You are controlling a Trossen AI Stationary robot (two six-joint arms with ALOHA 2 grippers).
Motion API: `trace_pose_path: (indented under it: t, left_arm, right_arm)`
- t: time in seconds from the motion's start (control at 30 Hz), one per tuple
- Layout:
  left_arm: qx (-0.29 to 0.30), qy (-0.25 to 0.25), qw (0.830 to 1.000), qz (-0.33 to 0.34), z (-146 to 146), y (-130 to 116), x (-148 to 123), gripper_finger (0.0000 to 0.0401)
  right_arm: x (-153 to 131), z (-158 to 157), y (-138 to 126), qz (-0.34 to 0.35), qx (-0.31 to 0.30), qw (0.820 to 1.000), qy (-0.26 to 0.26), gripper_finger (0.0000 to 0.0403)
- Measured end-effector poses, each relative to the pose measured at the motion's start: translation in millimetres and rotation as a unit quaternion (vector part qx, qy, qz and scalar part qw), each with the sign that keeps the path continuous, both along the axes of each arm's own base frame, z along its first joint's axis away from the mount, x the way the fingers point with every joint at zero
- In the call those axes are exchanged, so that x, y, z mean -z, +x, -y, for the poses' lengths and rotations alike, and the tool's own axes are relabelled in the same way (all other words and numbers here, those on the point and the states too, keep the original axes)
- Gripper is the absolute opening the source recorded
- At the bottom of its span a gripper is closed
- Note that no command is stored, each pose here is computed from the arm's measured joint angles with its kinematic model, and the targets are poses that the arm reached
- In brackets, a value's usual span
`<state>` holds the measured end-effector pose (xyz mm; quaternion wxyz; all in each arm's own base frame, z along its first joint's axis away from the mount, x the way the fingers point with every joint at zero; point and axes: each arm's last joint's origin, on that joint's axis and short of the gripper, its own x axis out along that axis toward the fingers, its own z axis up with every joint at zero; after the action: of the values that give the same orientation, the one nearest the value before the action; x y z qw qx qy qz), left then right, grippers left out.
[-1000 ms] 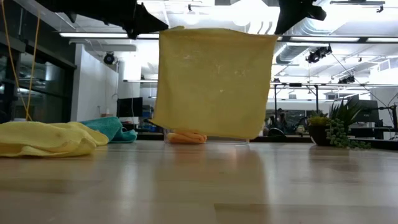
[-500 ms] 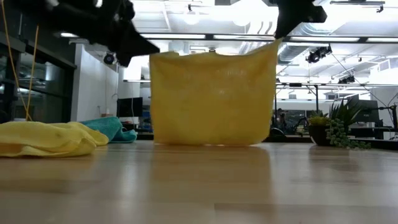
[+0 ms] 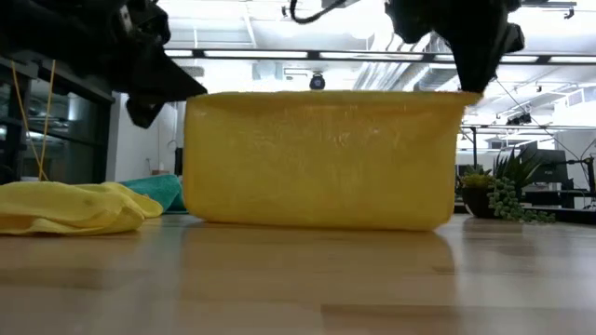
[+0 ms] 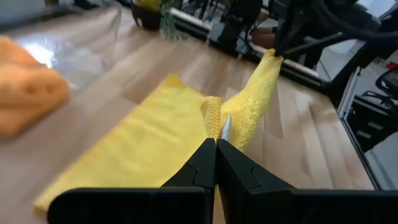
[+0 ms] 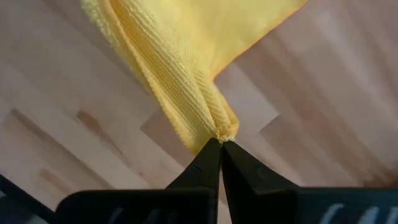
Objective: Fold microfiber towels
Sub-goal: Fold the right yellow microfiber towel
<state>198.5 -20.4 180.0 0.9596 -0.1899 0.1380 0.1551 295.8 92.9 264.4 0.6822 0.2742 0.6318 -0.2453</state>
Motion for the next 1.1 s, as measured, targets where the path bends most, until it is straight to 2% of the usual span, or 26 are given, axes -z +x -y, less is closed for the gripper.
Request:
trace_pose_path:
  t: [0.3, 0.5, 0.6, 0.8, 0.93, 1.1]
  left_arm:
    - [-0.007, -0.065, 0.998, 0.01, 31, 18, 30, 0.0]
    - [-0.011, -0.116, 0.993, 0.03, 41, 29, 48, 0.0]
    - [-0.022, -0.126, 0.991, 0.044, 42, 31, 49, 0.0]
    - [-0.071, -0.131, 0.986, 0.079, 38, 31, 42, 0.0]
    - [-0.089, -0.127, 0.984, 0.092, 37, 30, 40, 0.0]
    - [-0.106, -0.118, 0.983, 0.09, 35, 30, 41, 0.0]
  right_arm:
    - [35, -20, 11, -0.066, -0.04, 0.997, 0.01, 0.0]
    - [51, -20, -9, -0.097, -0.057, 0.993, 0.039, 0.0]
    - [58, -17, -23, -0.083, -0.05, 0.993, 0.068, 0.0]
    - [44, 11, -34, -0.007, 0.009, 0.996, 0.085, 0.0]
    - [36, 36, -31, 0.02, 0.034, 0.997, 0.072, 0.0]
    - [42, 63, -15, 0.058, 0.03, 0.996, 0.066, 0.0]
